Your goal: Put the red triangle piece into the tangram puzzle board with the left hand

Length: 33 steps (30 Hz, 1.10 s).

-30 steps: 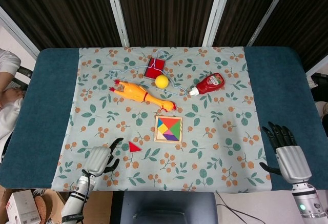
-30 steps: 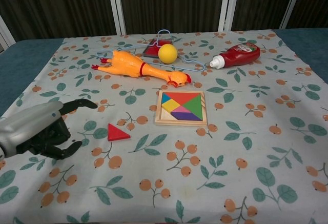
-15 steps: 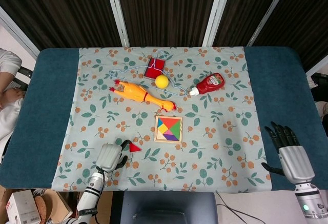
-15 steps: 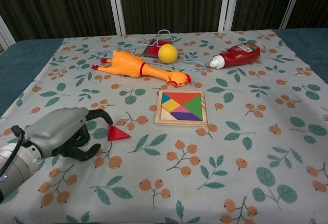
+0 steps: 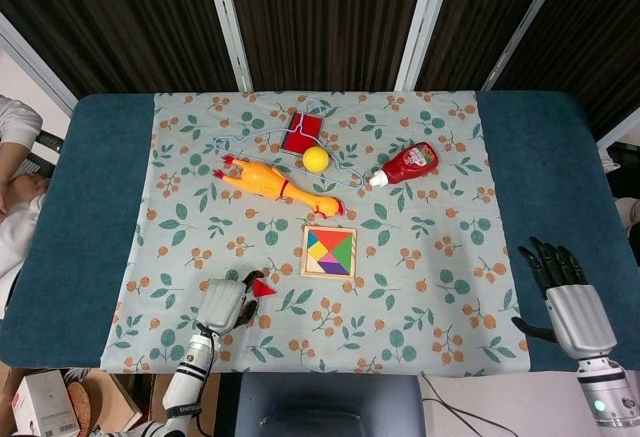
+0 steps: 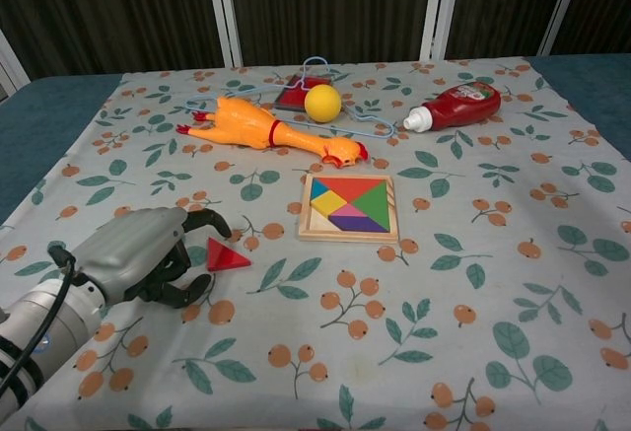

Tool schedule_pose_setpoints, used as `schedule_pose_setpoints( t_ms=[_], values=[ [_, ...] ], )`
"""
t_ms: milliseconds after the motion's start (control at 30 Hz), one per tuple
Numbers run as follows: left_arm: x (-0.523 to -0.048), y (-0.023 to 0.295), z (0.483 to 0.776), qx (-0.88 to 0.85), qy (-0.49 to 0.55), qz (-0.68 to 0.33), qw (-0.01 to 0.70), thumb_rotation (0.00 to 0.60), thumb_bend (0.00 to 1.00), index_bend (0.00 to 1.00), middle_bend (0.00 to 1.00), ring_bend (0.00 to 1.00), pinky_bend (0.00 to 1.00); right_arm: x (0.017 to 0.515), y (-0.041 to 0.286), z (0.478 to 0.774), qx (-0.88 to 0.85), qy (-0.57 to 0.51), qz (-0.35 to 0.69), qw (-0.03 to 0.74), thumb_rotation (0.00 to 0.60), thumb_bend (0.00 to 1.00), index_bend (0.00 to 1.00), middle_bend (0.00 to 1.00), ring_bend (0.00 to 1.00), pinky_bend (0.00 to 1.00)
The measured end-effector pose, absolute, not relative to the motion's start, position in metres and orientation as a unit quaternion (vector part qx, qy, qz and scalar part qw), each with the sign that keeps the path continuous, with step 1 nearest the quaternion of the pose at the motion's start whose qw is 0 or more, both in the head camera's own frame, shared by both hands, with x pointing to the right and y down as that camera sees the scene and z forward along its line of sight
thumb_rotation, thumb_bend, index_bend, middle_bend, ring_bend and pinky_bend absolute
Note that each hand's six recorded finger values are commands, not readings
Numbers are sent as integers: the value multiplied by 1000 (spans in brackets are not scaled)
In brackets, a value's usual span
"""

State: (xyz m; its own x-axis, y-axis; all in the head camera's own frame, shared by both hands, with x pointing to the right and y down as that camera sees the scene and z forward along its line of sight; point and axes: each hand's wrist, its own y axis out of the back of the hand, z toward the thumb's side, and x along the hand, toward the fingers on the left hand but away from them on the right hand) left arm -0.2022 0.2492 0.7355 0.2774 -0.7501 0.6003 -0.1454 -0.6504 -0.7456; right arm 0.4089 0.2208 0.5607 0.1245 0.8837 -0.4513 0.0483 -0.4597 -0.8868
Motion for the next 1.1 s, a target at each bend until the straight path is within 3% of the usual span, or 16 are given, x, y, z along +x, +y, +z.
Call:
schedule_pose_setpoints(
  t_ms=[267, 700, 1100],
  values=[
    [-198, 249, 740, -743, 302, -524, 288, 600, 414, 333, 1000, 1000, 1000, 411, 220, 559, -648, -364, 556, 373, 600, 203, 0, 0, 0, 0],
    [-191, 242, 741, -741, 322, -515, 285, 600, 412, 555, 1000, 1000, 1000, 413, 219, 558, -649, -365, 555, 370, 600, 203, 0, 0, 0, 0],
    [-164, 217, 721, -764, 354, -467, 268, 600, 411, 585, 1000, 1000, 1000, 413, 219, 556, -654, -367, 550, 367, 600, 203, 0, 0, 0, 0]
  ],
)
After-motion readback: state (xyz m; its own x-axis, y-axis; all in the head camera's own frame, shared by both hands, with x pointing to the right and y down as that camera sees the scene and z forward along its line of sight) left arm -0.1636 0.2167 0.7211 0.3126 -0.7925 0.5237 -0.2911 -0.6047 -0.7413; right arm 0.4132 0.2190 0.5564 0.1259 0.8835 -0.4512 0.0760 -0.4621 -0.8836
